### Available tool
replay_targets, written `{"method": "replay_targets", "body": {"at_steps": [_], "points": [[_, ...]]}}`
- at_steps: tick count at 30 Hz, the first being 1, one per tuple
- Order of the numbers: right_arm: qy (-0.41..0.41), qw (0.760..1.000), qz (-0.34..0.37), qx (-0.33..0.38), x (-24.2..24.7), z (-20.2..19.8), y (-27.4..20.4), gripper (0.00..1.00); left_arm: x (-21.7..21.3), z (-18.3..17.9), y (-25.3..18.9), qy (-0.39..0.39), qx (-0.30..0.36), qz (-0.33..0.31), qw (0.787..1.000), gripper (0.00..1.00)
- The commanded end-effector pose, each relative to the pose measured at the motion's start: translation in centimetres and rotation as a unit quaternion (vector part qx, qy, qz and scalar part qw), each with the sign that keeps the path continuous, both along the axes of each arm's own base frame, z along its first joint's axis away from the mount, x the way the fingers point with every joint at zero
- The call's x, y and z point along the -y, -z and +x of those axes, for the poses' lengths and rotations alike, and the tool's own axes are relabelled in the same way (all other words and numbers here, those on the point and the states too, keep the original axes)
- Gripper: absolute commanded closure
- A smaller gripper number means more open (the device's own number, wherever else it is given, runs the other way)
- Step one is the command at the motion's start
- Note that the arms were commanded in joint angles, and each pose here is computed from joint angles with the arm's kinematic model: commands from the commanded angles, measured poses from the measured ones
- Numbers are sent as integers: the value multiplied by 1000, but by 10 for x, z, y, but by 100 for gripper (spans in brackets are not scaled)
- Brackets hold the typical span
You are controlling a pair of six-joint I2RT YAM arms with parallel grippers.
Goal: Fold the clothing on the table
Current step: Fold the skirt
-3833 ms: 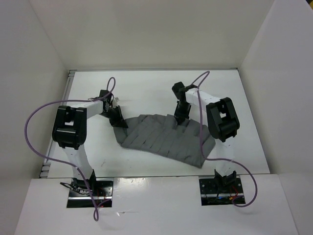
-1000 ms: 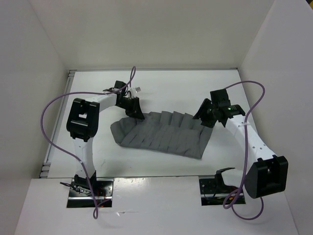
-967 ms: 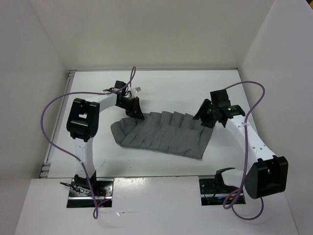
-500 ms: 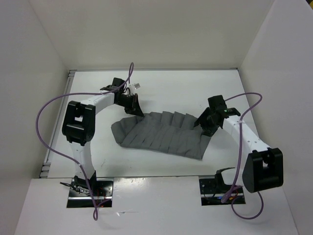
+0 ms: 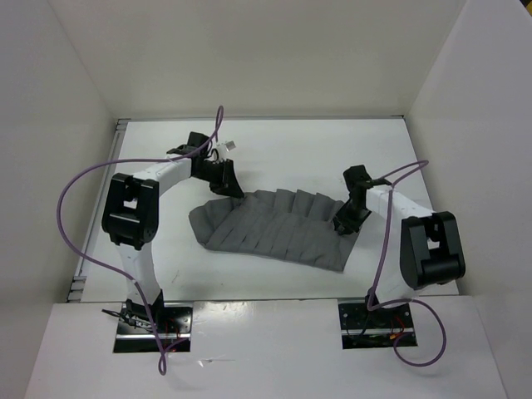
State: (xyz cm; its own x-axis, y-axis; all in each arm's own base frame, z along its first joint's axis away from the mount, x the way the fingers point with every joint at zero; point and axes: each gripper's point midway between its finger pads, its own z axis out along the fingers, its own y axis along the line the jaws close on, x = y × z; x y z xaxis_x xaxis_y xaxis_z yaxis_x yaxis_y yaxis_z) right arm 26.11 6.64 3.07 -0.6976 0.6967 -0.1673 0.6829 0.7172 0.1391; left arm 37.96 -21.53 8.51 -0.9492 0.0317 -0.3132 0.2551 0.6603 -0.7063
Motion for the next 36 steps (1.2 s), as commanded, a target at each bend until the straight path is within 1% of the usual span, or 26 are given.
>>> {"method": "replay_targets", "body": {"at_steps": [1,2,3,4,5,9,11,14,16,19,24,28,32,36], "points": [[5,1000,-6,20,3,14,3,73,-4,2,-16,2,20,-18,1000,72],[3,1000,0,25,0,16,5,82,-4,2,-16,2,20,-18,1000,72],[1,999,10,39,-3,19,-1,87,-4,-1,-14,2,16,-17,1000,70],[0,999,15,44,-5,20,-5,98,-4,-1,-14,2,15,-17,1000,68],[0,998,17,56,-5,24,-8,100,-3,-2,-15,4,15,-21,1000,67],[-11,994,21,104,-7,36,-38,100,0,-8,-7,16,-1,-34,999,60],[-17,993,26,118,-8,37,-50,100,1,-9,-6,23,-4,-40,999,50],[-22,989,28,142,-8,38,-69,100,5,-8,-4,38,-6,-53,998,43],[-26,988,27,147,-8,39,-74,100,5,-6,4,40,-11,-51,998,42],[-26,989,26,143,-8,37,-73,100,0,3,10,27,-4,-24,999,39],[-34,989,34,137,-11,36,-71,100,-4,10,25,12,-9,0,1000,38],[-43,988,42,140,-14,35,-74,100,-9,27,26,-11,7,27,1000,38],[-46,989,50,135,-17,31,-69,100,-4,32,26,-13,19,40,999,38],[-52,988,54,134,-19,30,-70,100,5,30,31,-2,14,41,999,38]]}}
